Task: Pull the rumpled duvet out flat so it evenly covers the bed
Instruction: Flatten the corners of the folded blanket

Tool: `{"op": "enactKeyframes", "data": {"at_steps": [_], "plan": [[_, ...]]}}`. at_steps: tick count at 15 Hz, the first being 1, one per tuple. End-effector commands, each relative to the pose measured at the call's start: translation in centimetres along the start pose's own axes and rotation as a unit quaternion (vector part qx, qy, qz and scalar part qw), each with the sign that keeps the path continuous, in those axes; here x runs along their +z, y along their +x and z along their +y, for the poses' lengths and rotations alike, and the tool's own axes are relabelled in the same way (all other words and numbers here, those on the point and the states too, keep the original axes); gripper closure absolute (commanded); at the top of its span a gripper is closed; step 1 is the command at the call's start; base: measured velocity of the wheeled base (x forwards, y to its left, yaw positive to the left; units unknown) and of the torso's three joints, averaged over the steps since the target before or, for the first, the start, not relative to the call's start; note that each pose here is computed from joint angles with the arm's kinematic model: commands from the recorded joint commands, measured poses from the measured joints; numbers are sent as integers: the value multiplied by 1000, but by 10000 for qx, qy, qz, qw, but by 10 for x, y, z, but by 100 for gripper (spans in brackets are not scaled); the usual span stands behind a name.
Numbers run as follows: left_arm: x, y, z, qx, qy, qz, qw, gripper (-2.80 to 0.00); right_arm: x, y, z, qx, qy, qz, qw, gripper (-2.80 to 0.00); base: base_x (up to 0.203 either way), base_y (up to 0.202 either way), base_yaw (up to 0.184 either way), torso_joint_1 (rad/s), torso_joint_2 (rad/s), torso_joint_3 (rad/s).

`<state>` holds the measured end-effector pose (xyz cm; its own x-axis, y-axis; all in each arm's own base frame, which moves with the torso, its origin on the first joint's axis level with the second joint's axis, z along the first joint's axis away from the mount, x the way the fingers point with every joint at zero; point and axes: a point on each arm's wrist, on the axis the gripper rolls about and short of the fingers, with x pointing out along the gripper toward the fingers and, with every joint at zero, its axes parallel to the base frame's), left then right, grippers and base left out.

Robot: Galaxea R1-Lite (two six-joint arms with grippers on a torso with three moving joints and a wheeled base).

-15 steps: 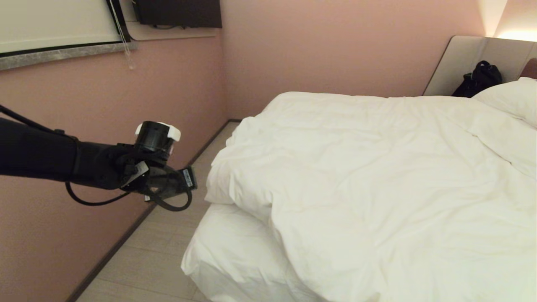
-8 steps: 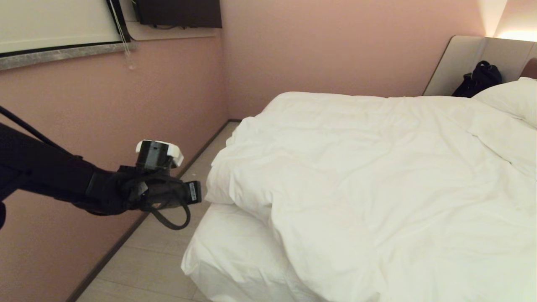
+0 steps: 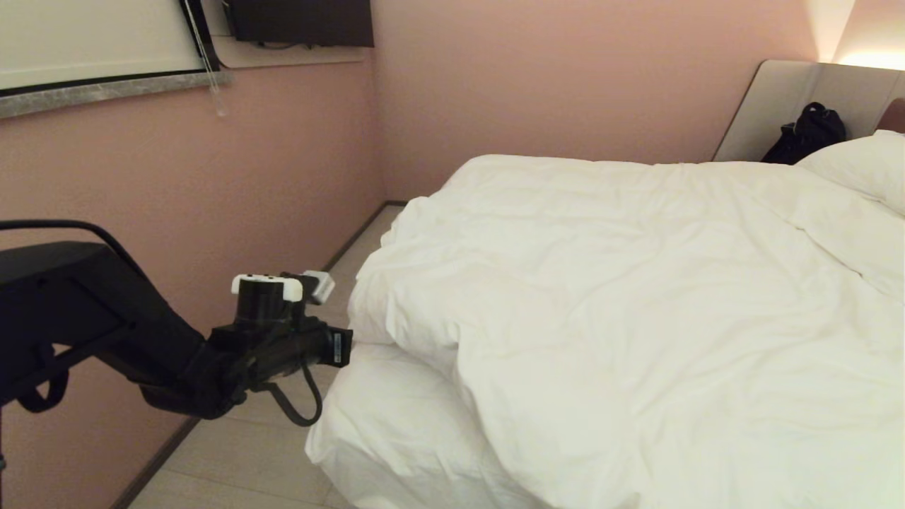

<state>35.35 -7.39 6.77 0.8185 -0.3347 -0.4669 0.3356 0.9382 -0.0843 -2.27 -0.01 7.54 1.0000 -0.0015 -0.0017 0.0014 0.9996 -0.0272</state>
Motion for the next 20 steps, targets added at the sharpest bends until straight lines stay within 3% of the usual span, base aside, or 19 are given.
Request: {"op": "enactKeyframes", "data": {"at_steps": [1, 8, 10, 12, 13, 17, 20], "plan": [[-10, 10, -7, -190, 9, 159, 9997, 0, 0, 0, 0, 0, -2, 4, 10000, 0, 0, 0, 0, 0, 0, 0], [-13, 31, -13, -276, 68, 131, 9995, 0, 0, 0, 0, 0, -2, -6, 10000, 0, 0, 0, 0, 0, 0, 0], [-7, 29, -12, -253, 492, -170, 9983, 0, 0, 0, 0, 0, -2, -2, 10000, 0, 0, 0, 0, 0, 0, 0], [-13, 26, -10, -224, 1184, -243, 9924, 0, 0, 0, 0, 0, -2, -1, 10000, 0, 0, 0, 0, 0, 0, 0], [-16, 23, -11, -225, 1260, -254, 9914, 0, 0, 0, 0, 0, -2, 7, 10000, 0, 0, 0, 0, 0, 0, 0], [-27, 31, -10, -288, 1062, -83, 9939, 0, 0, 0, 0, 0, -2, -5, 10000, 0, 0, 0, 0, 0, 0, 0], [-26, 32, -26, -585, 516, -30, 9969, 0, 0, 0, 0, 0, -2, 4, 10000, 0, 0, 0, 0, 0, 0, 0]]}}
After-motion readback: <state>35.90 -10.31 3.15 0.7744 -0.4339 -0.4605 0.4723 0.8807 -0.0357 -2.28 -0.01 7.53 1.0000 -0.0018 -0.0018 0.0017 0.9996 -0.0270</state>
